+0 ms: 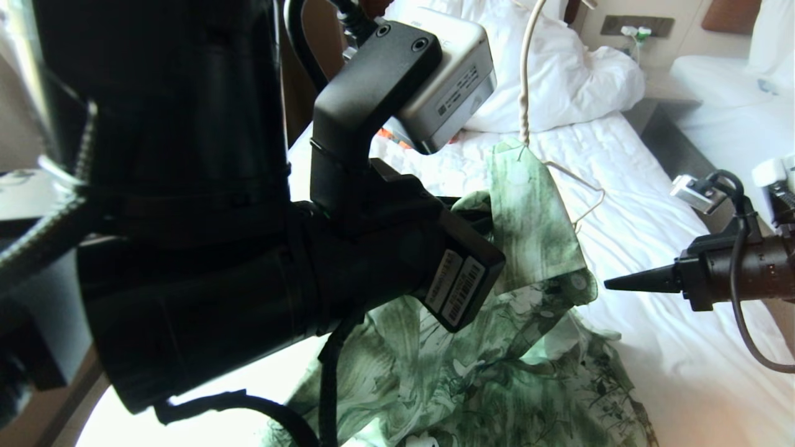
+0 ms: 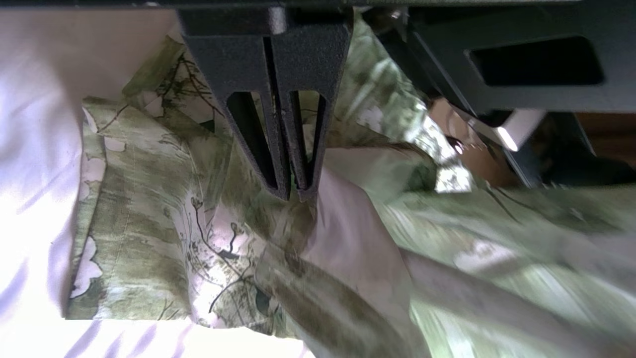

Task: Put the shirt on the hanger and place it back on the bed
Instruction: Hook the other side of the shirt onto the hanger

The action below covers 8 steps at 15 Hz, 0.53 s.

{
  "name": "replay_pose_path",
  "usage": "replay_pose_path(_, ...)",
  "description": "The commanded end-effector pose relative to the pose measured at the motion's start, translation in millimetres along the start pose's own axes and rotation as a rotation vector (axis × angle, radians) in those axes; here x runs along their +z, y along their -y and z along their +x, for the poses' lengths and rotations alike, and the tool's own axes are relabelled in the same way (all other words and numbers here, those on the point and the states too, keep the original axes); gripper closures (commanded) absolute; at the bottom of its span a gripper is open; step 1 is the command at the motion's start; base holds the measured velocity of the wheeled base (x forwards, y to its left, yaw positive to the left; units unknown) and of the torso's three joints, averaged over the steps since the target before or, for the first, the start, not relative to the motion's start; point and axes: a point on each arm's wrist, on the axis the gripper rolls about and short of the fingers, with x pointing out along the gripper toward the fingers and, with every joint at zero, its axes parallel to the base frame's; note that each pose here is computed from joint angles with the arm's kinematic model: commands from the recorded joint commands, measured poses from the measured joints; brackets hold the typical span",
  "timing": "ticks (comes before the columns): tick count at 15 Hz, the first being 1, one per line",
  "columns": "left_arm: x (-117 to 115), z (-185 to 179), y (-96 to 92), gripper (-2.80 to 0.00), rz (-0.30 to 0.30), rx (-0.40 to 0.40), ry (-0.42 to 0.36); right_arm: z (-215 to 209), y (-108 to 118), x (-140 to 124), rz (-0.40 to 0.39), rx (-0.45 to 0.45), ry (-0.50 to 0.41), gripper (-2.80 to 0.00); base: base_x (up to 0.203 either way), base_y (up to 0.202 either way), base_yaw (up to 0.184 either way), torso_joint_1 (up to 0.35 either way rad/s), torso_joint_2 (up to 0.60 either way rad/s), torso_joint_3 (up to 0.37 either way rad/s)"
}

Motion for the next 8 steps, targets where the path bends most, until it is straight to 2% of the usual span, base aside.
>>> replay_pose_path(1,0,0,-0.3,0.00,0.001,0.004,0.001,14,7,-5,-0.015,0.026,-0.036,-2.80,0.000,0.000,0.000,0.000,0.00,0.000)
replay_pose_path(4,-1,-1,-0.1,0.00,0.002,0.003,-0.003,23,6,0,-0.101,0.057,-0.008,-2.80,0.000,0.000,0.000,0.000,0.00,0.000)
replay_pose_path(8,0,1,0.1,0.00,0.003,0.003,-0.003,56,25,7,-0.252,0.150,0.097,-2.80,0.000,0.000,0.000,0.000,0.00,0.000)
